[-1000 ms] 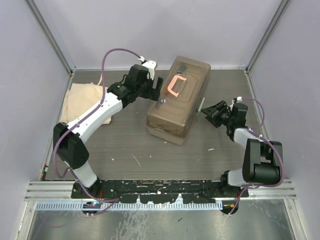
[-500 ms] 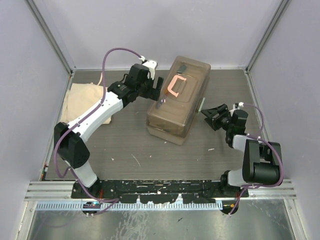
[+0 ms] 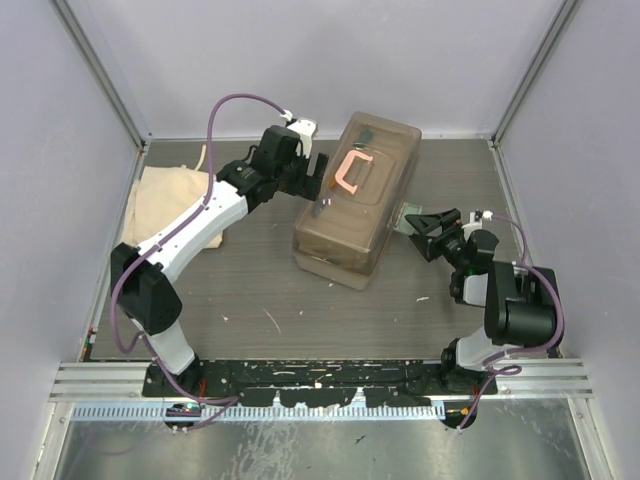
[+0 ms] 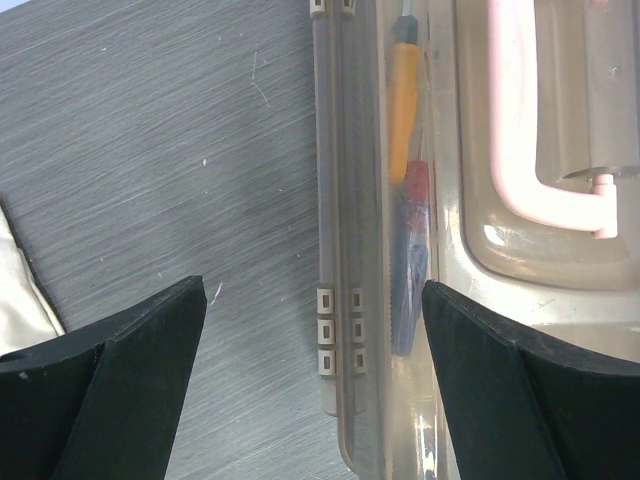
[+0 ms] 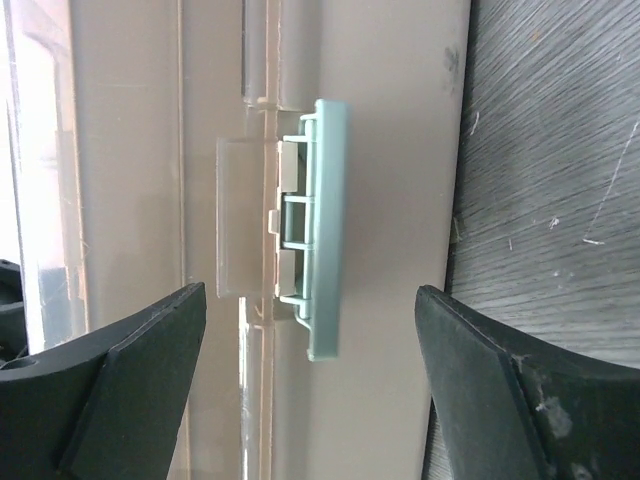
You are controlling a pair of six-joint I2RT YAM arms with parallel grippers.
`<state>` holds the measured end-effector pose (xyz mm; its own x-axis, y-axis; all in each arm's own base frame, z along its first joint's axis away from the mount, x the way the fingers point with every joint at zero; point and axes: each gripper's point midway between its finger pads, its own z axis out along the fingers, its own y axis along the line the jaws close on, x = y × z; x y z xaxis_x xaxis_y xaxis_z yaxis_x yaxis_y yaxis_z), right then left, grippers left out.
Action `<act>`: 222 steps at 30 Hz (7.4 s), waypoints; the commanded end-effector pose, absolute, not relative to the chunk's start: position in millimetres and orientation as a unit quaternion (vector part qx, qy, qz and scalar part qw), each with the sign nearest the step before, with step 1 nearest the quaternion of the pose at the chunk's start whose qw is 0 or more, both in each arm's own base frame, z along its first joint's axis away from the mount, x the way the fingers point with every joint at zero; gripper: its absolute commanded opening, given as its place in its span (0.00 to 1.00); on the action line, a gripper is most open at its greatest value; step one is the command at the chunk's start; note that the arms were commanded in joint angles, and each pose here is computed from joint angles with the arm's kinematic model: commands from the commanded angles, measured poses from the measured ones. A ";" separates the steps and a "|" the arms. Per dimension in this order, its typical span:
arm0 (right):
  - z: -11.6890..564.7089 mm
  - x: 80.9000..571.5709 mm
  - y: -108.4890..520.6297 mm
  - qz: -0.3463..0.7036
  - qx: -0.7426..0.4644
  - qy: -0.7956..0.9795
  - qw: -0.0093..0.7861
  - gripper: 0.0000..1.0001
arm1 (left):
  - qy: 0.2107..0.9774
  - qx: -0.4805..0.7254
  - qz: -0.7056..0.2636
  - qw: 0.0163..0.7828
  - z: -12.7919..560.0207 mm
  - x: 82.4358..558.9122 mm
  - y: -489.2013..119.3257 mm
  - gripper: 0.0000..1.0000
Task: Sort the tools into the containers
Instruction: Close the storage box at the center of the board.
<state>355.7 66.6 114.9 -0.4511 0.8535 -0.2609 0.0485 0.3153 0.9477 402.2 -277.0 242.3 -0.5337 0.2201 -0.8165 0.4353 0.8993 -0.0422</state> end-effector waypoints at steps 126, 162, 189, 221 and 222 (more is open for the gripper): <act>100.9 383.0 122.7 0.465 0.304 0.761 0.335 0.15 | 0.877 0.295 -0.137 0.353 196.9 361.8 -325.7 0.88; 122.1 392.3 82.8 0.324 0.273 0.818 0.389 0.07 | 0.852 0.057 -0.249 0.456 281.7 461.4 -236.4 0.90; 126.1 421.0 77.7 0.219 0.190 0.882 0.372 0.08 | 0.897 0.137 -0.224 0.357 178.2 464.1 -295.8 0.88; 129.9 409.6 85.1 0.232 0.195 0.866 0.397 0.04 | 0.897 0.162 -0.189 0.366 179.4 457.8 -307.1 0.86; 134.0 406.9 77.3 0.219 0.202 0.865 0.404 0.04 | 0.897 0.154 -0.190 0.369 182.7 459.2 -302.9 0.86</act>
<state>398.0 86.7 83.8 -0.6800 0.5352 -0.5011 0.2130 0.7982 0.5635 469.4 -275.7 145.0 -0.7252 0.1660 -0.6683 0.3743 0.9096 -0.1803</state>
